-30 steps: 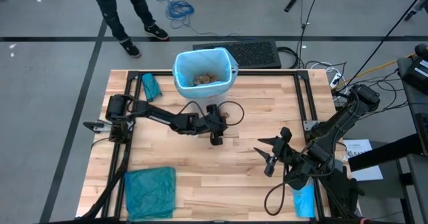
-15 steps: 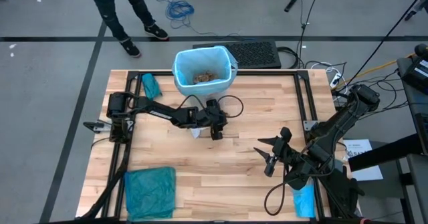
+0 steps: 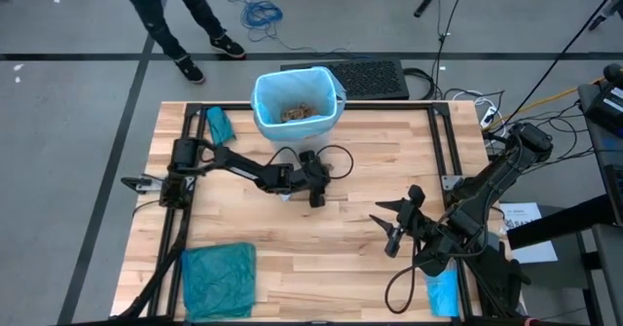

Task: Place trash/remove bag and relplace
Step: Put the brown paper into the blue trash bag inside the white trash bin

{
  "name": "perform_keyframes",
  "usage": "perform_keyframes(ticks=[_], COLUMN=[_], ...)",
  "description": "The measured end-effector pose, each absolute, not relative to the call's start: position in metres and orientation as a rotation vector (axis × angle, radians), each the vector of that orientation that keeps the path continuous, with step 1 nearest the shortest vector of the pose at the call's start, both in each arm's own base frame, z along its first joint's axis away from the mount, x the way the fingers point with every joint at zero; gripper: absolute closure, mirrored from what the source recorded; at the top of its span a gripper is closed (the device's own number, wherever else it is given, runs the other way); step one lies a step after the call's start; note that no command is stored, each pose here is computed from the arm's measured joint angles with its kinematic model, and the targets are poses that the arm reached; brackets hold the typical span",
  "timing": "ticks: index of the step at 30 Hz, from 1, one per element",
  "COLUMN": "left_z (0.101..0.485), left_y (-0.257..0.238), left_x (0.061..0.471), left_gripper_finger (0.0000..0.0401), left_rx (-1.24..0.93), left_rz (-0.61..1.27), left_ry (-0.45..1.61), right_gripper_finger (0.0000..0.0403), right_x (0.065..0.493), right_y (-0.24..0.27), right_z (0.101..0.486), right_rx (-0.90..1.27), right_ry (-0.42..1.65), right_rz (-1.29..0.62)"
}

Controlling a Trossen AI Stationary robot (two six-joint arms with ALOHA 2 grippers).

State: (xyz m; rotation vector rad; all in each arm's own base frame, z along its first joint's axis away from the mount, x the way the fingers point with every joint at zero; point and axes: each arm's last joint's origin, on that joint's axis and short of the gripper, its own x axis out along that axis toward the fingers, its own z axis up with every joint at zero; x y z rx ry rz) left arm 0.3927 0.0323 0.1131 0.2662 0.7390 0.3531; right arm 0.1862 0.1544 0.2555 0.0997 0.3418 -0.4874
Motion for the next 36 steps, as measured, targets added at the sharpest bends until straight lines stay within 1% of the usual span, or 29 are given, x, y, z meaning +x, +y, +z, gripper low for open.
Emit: perform_keyframes(ticks=[4, 12, 19, 22, 26, 36], left_z=[0.107, 0.114, 0.115, 0.112, 0.109, 0.109], left_y=[0.030, 0.027, 0.035, 0.033, 0.024, -0.007], left_x=[0.396, 0.403, 0.402, 0.401, 0.400, 0.401], left_gripper_finger=[0.0200, 0.0200, 0.0200, 0.0200, 0.0200, 0.0200], left_rx=[0.274, 0.314, 0.229, 0.163, 0.098, 0.112], left_rz=[0.439, 0.448, 0.482, 0.460, 0.382, 0.291], left_ry=[0.714, 0.656, 0.645, 0.665, 0.683, 0.685], right_gripper_finger=[0.0243, 0.0243, 0.0243, 0.0243, 0.0243, 0.0243], right_x=[0.186, 0.186, 0.186, 0.186, 0.186, 0.186], right_y=[0.154, 0.154, 0.154, 0.154, 0.154, 0.154], right_z=[0.256, 0.255, 0.255, 0.255, 0.255, 0.255], right_rx=[0.100, 0.099, 0.099, 0.100, 0.101, 0.103], right_ry=[0.342, 0.342, 0.342, 0.343, 0.345, 0.348], right_rz=[-0.487, -0.488, -0.488, -0.487, -0.485, -0.483])
